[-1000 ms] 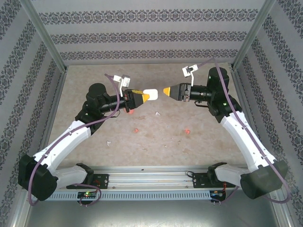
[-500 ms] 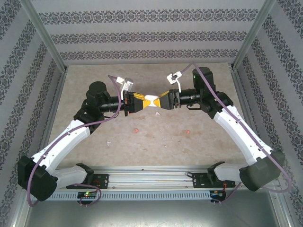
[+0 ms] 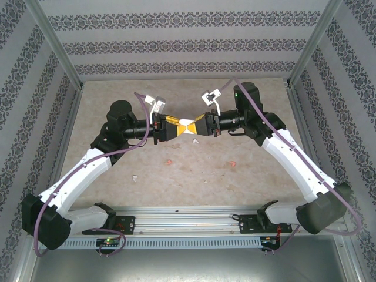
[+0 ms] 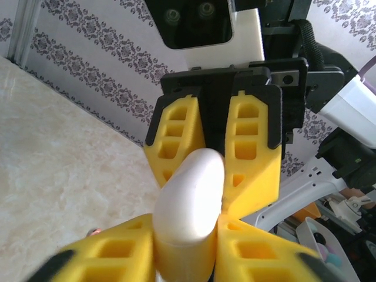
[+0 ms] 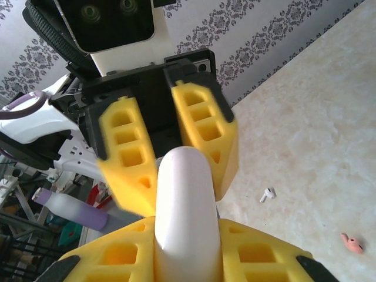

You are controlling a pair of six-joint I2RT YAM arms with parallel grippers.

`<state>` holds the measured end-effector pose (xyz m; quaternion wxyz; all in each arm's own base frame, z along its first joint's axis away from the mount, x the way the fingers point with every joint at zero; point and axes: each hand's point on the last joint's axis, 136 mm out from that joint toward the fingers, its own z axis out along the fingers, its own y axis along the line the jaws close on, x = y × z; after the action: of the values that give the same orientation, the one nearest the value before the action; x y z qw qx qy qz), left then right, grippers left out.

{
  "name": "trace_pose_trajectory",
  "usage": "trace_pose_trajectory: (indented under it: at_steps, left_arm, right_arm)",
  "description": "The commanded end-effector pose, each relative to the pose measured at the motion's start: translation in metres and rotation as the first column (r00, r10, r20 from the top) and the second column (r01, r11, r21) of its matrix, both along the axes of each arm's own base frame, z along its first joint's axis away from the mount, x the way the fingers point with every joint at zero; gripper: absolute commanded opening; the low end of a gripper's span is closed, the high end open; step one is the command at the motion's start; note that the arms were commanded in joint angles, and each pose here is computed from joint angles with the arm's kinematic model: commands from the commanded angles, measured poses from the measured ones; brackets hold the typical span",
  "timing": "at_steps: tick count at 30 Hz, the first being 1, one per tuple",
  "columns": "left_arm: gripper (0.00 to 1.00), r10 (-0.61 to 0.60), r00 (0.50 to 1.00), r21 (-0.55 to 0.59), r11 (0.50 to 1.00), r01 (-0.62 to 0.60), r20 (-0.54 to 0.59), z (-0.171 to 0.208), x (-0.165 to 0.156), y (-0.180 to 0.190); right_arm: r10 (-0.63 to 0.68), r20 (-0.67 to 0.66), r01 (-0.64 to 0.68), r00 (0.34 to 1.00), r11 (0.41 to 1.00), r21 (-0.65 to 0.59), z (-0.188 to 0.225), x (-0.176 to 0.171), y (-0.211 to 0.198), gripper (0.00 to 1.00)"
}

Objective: Insert the wireless bluetooth earbuds into the charging case

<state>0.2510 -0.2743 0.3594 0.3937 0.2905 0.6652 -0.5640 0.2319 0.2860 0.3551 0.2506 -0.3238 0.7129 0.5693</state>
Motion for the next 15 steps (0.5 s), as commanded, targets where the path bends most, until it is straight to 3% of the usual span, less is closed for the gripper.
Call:
trace_pose_trajectory:
  at_steps: [1, 4, 15]
  left_arm:
    - [0.40, 0.005, 0.999, -0.078, 0.997, -0.002, 0.046, 0.026, 0.000, 0.010]
    - [0.48, -0.008, 1.000, -0.136, 0.991, 0.012, 0.029, 0.030, 0.000, 0.015]
    - [0.50, -0.062, 0.998, -0.115, 0.992, 0.059, -0.025, 0.015, 0.003, 0.009]
  right_arm:
    - [0.011, 0.027, -0.011, 1.000, 1.000, 0.014, 0.003, 0.002, 0.003, 0.13]
    - [0.008, 0.017, -0.009, 1.000, 0.999, 0.037, 0.006, 0.005, 0.001, 0.12]
    - [0.012, 0.020, -0.013, 1.000, 0.998, 0.057, 0.011, 0.007, 0.002, 0.11]
